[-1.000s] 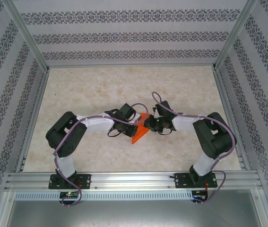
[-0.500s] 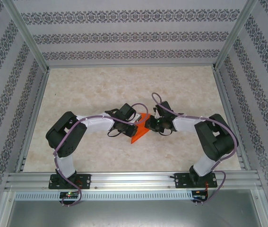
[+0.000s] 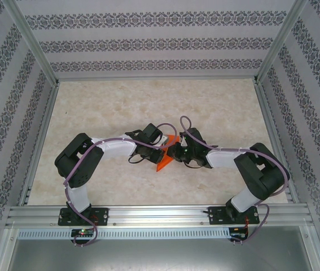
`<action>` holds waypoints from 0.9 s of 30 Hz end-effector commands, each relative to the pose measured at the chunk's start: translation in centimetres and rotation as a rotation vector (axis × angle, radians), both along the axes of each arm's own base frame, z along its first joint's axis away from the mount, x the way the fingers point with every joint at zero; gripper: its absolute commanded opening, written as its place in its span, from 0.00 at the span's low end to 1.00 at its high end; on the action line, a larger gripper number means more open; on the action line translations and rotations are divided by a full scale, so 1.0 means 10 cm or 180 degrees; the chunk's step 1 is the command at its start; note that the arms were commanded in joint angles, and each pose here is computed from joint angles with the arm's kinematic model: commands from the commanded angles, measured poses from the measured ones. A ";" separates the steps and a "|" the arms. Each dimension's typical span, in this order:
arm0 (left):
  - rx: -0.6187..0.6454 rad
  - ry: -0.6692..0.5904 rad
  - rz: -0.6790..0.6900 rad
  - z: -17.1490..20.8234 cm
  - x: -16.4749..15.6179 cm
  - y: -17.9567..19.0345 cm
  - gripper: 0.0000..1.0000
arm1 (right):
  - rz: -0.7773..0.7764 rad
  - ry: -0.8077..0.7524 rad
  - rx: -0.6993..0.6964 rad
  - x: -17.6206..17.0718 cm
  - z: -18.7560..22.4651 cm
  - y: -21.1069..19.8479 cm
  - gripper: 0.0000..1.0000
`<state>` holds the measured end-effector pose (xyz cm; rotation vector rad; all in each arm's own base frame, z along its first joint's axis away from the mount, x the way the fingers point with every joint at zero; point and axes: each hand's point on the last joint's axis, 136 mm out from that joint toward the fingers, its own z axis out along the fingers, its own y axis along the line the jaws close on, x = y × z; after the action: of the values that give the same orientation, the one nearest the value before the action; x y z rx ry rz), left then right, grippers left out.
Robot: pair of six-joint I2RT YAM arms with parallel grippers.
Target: Fold a paper plane with a square sheet of paper (pick it up from the middle)
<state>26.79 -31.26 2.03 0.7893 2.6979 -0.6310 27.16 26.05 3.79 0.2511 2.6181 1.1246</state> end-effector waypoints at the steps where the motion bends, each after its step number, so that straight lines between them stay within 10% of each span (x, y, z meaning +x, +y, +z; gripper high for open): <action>1: 0.0046 0.0105 0.0032 -0.02 0.01 0.03 0.06 | -0.0005 -0.0088 0.0181 0.05 0.07 0.13 0.12; 16: 0.0062 0.0118 0.0030 -0.04 -0.01 0.04 0.06 | -0.0039 0.0318 -0.0411 -0.19 -0.48 -0.14 0.11; 27: 0.0034 0.0223 0.0153 -0.06 -0.02 0.03 0.04 | -0.0096 -0.0045 -0.0124 -0.11 0.03 -0.07 0.12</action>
<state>26.50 -31.24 1.99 0.7735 2.7209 -0.6429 26.38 25.52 3.23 0.2721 2.6448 1.0694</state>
